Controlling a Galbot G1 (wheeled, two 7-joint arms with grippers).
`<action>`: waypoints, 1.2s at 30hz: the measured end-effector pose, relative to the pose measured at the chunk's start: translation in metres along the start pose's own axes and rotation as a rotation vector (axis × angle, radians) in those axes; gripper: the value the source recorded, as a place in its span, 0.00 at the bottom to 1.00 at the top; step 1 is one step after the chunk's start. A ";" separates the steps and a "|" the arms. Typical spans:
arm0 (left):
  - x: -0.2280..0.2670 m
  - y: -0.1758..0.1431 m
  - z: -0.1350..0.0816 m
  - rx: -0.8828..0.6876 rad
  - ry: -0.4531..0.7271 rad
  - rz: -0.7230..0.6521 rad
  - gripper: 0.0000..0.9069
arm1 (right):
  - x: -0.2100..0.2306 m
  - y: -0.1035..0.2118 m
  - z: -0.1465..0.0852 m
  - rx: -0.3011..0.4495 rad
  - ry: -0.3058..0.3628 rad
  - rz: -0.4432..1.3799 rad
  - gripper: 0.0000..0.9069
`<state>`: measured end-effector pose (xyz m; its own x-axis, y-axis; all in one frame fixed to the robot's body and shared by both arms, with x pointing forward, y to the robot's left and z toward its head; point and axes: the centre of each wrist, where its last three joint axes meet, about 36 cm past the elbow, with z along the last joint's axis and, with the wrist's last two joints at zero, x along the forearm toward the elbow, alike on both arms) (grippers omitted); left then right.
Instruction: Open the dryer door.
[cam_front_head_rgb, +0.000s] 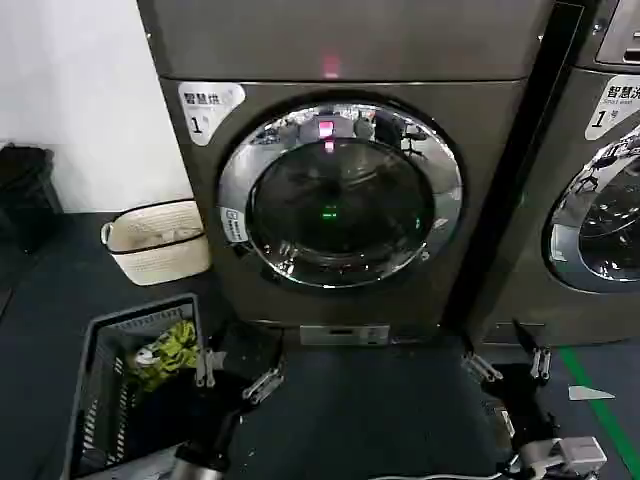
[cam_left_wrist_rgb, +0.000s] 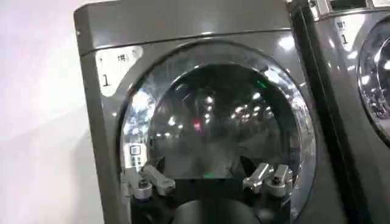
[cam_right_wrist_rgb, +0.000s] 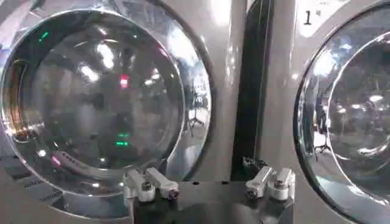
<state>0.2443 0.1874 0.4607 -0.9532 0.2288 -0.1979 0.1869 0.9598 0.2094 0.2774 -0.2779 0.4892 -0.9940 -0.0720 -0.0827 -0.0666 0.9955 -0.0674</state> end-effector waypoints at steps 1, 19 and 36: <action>0.000 0.000 -0.001 0.000 -0.001 0.000 1.00 | -0.004 -0.002 0.001 -0.013 -0.004 -0.011 1.00; 0.003 0.006 -0.009 -0.006 -0.018 0.028 1.00 | -0.097 -0.022 0.016 0.064 -0.076 -0.316 1.00; 0.013 0.008 -0.021 -0.016 -0.011 0.022 1.00 | -0.195 0.001 -0.004 0.110 -0.109 -0.574 1.00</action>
<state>0.2281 0.1953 0.4795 -0.9463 0.2512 -0.2035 0.2034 0.9519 0.2292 0.4709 -0.2629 0.5094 -0.7866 -0.6087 -0.1033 -0.5756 0.7836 -0.2338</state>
